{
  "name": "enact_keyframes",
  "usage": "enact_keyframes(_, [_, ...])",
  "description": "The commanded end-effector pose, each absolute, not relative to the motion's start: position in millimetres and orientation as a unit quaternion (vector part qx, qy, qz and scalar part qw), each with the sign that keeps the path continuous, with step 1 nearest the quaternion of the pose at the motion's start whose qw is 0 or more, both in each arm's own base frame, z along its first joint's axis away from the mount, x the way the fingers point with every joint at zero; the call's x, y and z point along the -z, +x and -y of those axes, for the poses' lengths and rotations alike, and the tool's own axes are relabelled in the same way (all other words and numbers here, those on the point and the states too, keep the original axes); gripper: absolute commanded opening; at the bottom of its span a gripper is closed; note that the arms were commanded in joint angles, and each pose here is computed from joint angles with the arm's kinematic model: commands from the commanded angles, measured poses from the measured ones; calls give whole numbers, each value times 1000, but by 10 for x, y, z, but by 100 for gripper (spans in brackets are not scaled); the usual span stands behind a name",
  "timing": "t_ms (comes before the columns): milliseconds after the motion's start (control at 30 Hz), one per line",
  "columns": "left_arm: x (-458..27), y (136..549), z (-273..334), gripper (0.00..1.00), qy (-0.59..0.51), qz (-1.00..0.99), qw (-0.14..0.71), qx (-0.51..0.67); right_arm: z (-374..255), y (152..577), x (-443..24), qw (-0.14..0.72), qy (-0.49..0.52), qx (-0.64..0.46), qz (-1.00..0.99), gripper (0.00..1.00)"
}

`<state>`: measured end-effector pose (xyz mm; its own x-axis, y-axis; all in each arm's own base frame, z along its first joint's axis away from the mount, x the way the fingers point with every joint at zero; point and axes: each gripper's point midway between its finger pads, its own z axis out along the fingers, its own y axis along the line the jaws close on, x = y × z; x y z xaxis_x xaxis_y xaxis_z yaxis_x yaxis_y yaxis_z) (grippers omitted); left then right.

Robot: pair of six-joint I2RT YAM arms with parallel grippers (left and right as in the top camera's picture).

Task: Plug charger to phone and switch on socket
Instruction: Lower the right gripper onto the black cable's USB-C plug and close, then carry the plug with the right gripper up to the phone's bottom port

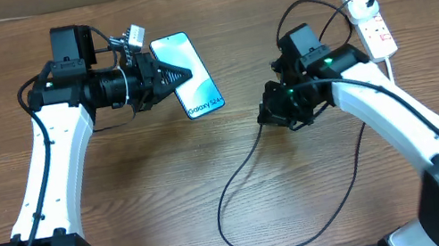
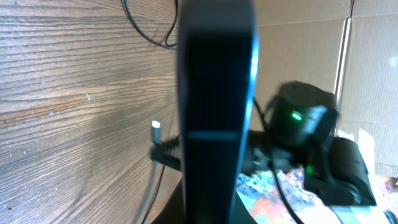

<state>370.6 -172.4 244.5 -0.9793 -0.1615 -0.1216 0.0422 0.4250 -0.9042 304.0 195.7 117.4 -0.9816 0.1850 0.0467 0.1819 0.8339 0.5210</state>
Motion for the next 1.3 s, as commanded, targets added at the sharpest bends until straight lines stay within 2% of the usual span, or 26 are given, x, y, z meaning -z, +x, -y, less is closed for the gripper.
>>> enact_keyframes(0, [-2608, 3732, 1723, 4, -24, -829, 109, 547, -1951, 2895, -1564, 42, 40, -298, -953, 4])
enact_keyframes(167, [-2632, 3768, 1718, 4, -21, -827, 118, 549, -1917, 2631, -1852, 57, -2, -309, -949, 4])
enact_keyframes(400, [-2760, 3863, 1641, 4, -57, -809, 111, 575, -1989, 2372, -2006, 52, -27, -317, -946, 4])
enact_keyframes(633, [-3087, 3824, 1642, 4, -29, -762, 95, 640, -2544, 2148, -2473, 46, -154, -474, -866, 4])
enact_keyframes(967, [-3321, 3649, 1691, 4, 19, -723, 61, 688, -2777, 2031, -2847, 52, -219, -562, -796, 4])
enact_keyframes(1267, [-3396, 3551, 1698, 5, 37, -706, 42, 706, -2821, 1991, -2994, 51, -237, -593, -768, 4])
